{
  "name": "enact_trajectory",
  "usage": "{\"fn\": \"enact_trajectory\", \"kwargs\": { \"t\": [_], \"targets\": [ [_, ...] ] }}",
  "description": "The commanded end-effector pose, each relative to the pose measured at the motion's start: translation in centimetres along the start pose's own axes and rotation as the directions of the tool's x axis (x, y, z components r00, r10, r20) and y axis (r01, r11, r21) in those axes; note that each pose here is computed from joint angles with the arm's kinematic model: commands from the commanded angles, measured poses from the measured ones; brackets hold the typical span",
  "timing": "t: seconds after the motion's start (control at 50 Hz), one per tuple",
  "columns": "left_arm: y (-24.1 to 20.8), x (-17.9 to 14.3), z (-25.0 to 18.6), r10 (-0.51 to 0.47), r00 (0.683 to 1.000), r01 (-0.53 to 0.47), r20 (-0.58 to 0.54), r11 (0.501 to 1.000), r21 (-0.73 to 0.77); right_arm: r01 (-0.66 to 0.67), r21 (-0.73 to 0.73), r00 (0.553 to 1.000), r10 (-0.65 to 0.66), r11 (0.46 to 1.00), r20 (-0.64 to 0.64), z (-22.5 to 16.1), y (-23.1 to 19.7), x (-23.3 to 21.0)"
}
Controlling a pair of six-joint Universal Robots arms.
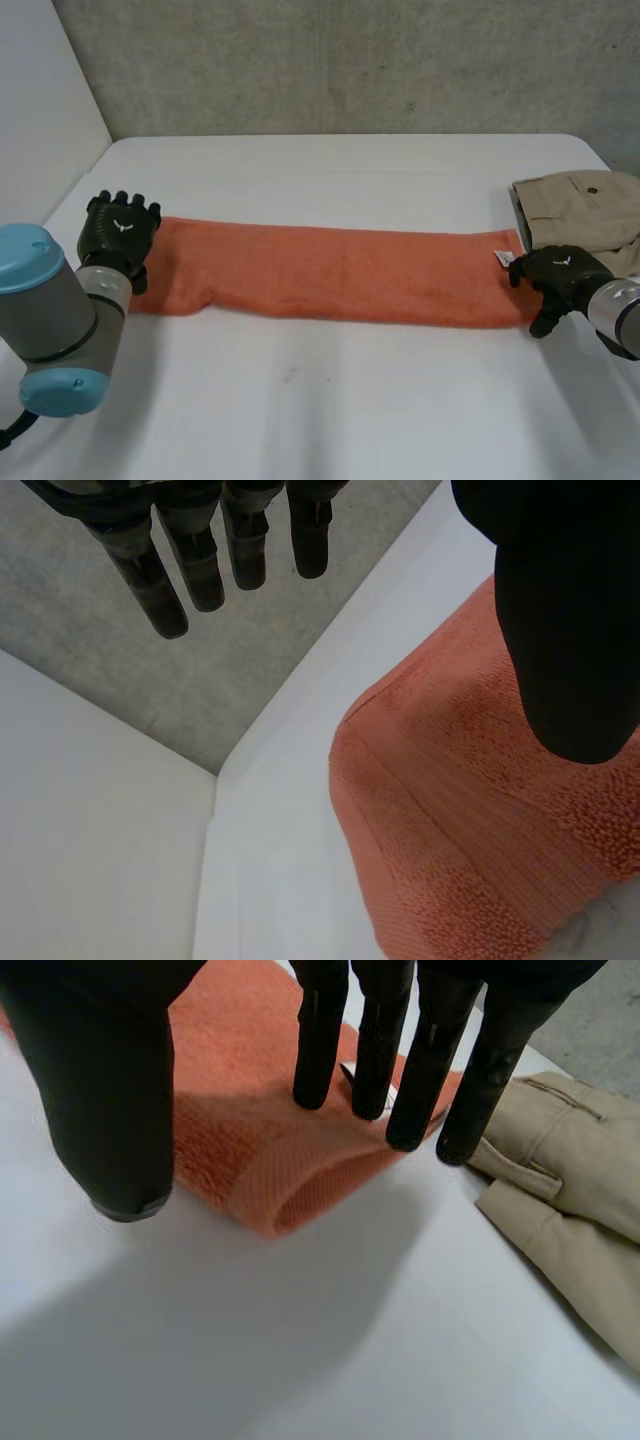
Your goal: Fold the laundry.
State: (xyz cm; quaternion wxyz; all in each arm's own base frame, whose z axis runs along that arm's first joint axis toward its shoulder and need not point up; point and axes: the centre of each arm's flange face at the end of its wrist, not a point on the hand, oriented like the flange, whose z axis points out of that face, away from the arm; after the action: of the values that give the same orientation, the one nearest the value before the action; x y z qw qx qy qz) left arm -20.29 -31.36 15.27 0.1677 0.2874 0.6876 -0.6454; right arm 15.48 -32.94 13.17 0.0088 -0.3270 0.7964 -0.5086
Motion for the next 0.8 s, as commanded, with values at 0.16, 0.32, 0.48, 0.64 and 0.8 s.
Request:
{"fn": "enact_trajectory", "kwargs": {
  "t": [0.16, 0.32, 0.48, 0.64, 0.8],
  "targets": [
    [0.1, 0.0, 0.0, 0.002, 1.0, -0.002, 0.001, 1.0, -0.003, 0.01, 0.023, 0.998, -0.009, 1.0, -0.057, 1.4, 0.8, 1.2],
    [-0.1, -0.2, -0.1, 0.0, 1.0, 0.0, 0.007, 1.0, 0.0, -0.008, 0.018, 0.976, 0.011, 1.0, -0.219, -1.6, 1.1, 6.6],
    [-0.1, -0.2, -0.2, 0.0, 1.0, 0.0, 0.008, 1.0, 0.001, 0.13, -0.114, 0.908, -0.164, 0.985, -0.385, -4.1, 3.2, 13.2],
    [-0.7, -0.5, -0.4, -0.002, 1.0, 0.001, 0.019, 1.0, 0.014, 0.184, 0.107, 0.935, -0.141, 0.977, -0.326, -3.8, -4.4, 8.9],
    [-1.0, -1.0, -0.7, -0.005, 0.999, 0.005, 0.033, 1.0, 0.022, 0.276, 0.381, 0.959, -0.23, 0.883, -0.163, -3.2, -14.0, -3.4]
  ]
}}
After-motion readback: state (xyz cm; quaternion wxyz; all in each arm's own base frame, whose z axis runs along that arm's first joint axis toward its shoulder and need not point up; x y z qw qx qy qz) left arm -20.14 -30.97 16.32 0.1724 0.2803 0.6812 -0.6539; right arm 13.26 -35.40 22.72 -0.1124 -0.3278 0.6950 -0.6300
